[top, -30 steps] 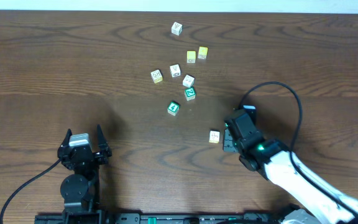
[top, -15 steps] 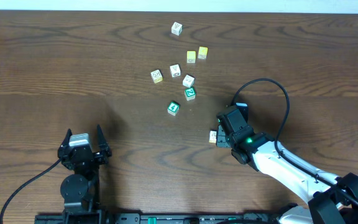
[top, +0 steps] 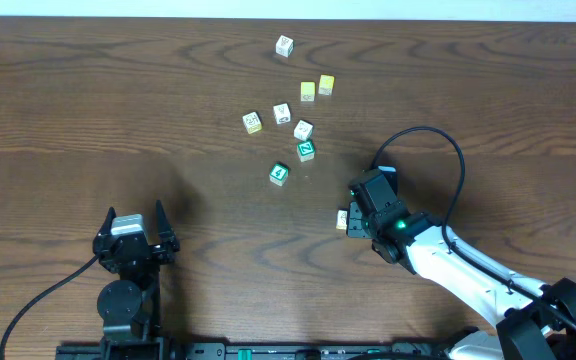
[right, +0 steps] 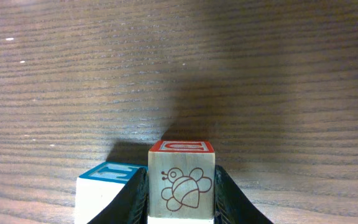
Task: Lift 4 blocks
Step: 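Carry the bee block forward and place it beside the blue block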
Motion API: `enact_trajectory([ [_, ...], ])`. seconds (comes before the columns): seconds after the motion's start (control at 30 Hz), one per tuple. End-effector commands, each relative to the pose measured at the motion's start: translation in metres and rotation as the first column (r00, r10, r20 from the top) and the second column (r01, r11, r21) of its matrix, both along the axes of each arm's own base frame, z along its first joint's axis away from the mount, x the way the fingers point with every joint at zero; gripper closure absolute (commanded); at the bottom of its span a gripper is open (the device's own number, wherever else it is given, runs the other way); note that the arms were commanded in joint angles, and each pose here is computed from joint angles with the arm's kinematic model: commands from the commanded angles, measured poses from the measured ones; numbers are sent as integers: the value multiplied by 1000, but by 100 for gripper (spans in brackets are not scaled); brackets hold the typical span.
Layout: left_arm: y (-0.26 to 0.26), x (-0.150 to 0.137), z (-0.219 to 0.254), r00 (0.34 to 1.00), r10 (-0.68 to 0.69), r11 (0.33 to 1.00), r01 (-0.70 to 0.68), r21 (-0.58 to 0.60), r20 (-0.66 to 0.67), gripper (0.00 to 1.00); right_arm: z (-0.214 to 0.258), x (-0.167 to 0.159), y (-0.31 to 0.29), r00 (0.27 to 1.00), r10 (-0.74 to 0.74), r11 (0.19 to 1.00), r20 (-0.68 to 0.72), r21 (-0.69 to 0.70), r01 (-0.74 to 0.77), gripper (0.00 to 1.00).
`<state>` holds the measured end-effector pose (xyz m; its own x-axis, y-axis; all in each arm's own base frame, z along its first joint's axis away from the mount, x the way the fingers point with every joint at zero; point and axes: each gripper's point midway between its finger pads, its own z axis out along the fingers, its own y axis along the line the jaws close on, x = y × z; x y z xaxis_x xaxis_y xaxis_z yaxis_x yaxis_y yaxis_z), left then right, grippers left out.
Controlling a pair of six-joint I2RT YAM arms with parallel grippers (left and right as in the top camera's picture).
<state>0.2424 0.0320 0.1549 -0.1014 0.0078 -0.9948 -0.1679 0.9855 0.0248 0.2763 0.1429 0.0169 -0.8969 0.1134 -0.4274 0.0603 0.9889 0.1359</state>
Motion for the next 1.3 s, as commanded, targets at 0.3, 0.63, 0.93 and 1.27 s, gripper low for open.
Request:
enact_trajectory([
  [0.3,3,-1,-18,998,18,1000,-18,-5,-53,24,-18,-16,-5,997,-2,1000,-72,-28,0,59],
  [0.63,3,-1,-18,998,18,1000,-18,-5,-53,24,-11,-3,-3,999,35,998,-10,-50,-36,53],
  [0.93,3,-1,-18,998,18,1000,-18,-5,-53,24,11,20,7,994,86,995,64,-59,-82,50],
  [1.27,3,-1,-18,998,18,1000,-18,-5,-53,25,55,75,-6,969,153,986,193,-103,-135,45],
])
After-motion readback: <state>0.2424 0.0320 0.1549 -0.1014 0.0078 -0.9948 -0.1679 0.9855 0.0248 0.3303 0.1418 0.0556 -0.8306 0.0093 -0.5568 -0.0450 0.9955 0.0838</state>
